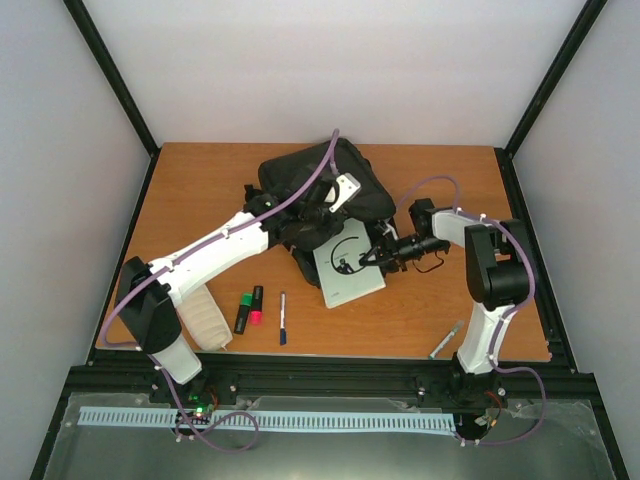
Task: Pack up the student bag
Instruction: Place the book in the student bag.
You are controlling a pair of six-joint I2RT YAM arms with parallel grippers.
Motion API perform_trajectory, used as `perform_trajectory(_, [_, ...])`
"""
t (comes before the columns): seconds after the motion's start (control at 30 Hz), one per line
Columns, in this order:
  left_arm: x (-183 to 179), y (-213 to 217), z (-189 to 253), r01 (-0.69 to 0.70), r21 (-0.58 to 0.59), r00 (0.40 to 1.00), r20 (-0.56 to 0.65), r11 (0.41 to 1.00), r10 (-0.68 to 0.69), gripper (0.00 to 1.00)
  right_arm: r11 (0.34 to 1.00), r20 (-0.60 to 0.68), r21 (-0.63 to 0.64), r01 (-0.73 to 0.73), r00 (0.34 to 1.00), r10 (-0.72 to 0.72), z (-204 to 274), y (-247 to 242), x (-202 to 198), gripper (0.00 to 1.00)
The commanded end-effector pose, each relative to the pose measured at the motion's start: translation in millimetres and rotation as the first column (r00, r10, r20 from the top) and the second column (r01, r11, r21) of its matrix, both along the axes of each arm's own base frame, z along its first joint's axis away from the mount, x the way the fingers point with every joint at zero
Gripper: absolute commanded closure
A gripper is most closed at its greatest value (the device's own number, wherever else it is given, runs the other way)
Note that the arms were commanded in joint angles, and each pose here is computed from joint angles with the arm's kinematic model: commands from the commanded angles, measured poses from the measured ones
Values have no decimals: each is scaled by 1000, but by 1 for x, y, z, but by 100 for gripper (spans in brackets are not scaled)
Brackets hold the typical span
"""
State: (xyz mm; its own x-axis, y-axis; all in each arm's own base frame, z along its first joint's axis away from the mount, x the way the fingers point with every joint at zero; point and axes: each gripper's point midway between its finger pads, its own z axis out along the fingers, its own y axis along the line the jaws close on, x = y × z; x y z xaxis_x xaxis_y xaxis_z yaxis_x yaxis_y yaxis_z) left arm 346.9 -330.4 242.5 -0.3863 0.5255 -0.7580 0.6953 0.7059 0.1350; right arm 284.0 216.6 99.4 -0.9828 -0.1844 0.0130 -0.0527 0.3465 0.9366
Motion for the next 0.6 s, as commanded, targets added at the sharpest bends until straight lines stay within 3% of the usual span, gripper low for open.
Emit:
perform_trajectory(0.0, [0,-3,60,27,-117,991,137,993,-10,99,997,119,-79,-15,993,24,-5,-1,13,74])
perform_trajectory(0.17, [-4,0,57,19,-123,991,132,992,-2,99,988,189,-152,19,982,10,-7,-9,14,49])
perform_trajectory(0.37, [-3,1,50,13,-117,992,128,993,2,99,957,301,-286,49,953,41,2,-24,17,28])
perform_trajectory(0.57, [-2,1,44,3,-125,993,121,992,12,99,920,391,-386,75,916,89,12,-41,9,21])
